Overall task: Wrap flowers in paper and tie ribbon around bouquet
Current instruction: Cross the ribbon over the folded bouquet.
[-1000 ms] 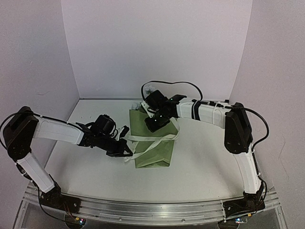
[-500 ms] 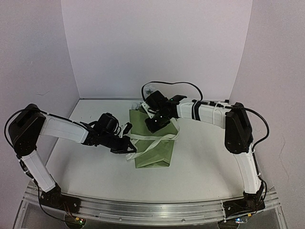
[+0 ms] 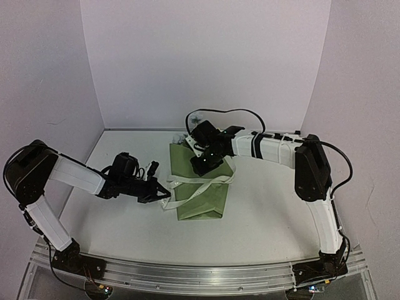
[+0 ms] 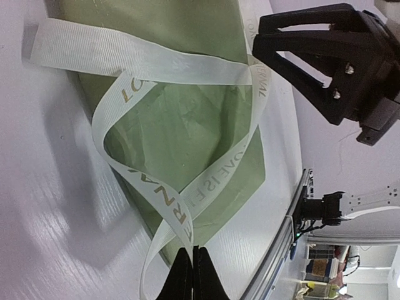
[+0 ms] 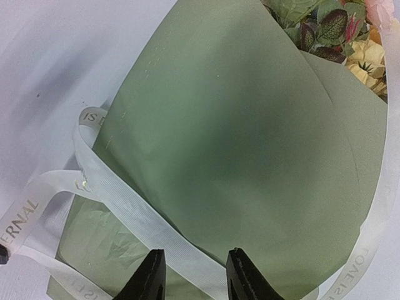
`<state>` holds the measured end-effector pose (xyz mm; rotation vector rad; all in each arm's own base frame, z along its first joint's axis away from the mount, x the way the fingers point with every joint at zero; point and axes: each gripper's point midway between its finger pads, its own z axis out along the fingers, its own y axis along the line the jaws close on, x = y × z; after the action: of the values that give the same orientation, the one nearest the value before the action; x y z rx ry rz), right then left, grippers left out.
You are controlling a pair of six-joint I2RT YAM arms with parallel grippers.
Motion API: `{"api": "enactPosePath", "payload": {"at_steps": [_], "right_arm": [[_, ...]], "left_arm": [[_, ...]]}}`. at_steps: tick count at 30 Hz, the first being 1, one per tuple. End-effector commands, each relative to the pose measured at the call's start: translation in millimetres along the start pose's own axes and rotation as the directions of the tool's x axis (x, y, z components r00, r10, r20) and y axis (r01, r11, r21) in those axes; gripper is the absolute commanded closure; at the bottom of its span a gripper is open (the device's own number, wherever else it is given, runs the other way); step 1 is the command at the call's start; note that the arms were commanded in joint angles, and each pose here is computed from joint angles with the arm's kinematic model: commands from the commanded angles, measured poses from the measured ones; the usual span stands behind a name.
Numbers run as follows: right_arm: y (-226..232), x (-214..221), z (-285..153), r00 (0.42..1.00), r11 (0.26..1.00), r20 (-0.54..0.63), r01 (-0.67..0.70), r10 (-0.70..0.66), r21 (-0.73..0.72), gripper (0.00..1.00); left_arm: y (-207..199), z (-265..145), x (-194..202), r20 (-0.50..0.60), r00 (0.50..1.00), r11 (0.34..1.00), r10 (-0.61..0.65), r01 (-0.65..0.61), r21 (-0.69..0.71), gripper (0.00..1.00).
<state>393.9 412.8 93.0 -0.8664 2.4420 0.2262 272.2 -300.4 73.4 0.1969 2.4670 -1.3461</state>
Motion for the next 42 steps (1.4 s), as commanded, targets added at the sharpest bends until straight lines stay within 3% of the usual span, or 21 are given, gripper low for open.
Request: {"api": "enactPosePath", "payload": {"at_steps": [1,13,23,32,39,42], "right_arm": [[-1.0,-22.1,-28.5,0.997,1.000,0.075,-0.022,0.023,-0.012,0.64],[-1.3,-20.2,-29.0,0.997,0.999,0.076,-0.031,0.032,-0.012,0.65],[-2.3,-16.2,-31.8,0.997,0.999,0.072,-0.033,0.034,-0.011,0.65],[2.1,-9.9,-31.0,0.998,0.999,0.057,-0.035,0.038,-0.038,0.64],[16.5,-8.0,-17.3,0.999,0.997,0.042,0.005,-0.002,-0.074,0.43],[14.3,-5.6,-8.9,0.999,0.998,0.035,0.036,-0.034,-0.051,0.36]], "left_arm": [[-31.0,-17.2,-13.4,0.071,0.997,0.988,-0.010,-0.001,0.155,1.00],[-40.8,-19.9,14.2,-0.032,0.991,0.931,-0.131,0.134,0.338,1.00],[-5.9,4.7,9.8,-0.027,0.991,0.971,-0.129,0.131,0.202,1.00],[38.7,6.9,21.2,-0.063,0.983,0.983,-0.171,0.166,-0.078,1.00],[53.6,-3.5,20.9,-0.047,0.983,0.963,-0.177,0.164,-0.213,1.00],[42.4,-8.1,16.2,-0.045,0.988,0.972,-0.148,0.137,-0.190,1.00]]}}
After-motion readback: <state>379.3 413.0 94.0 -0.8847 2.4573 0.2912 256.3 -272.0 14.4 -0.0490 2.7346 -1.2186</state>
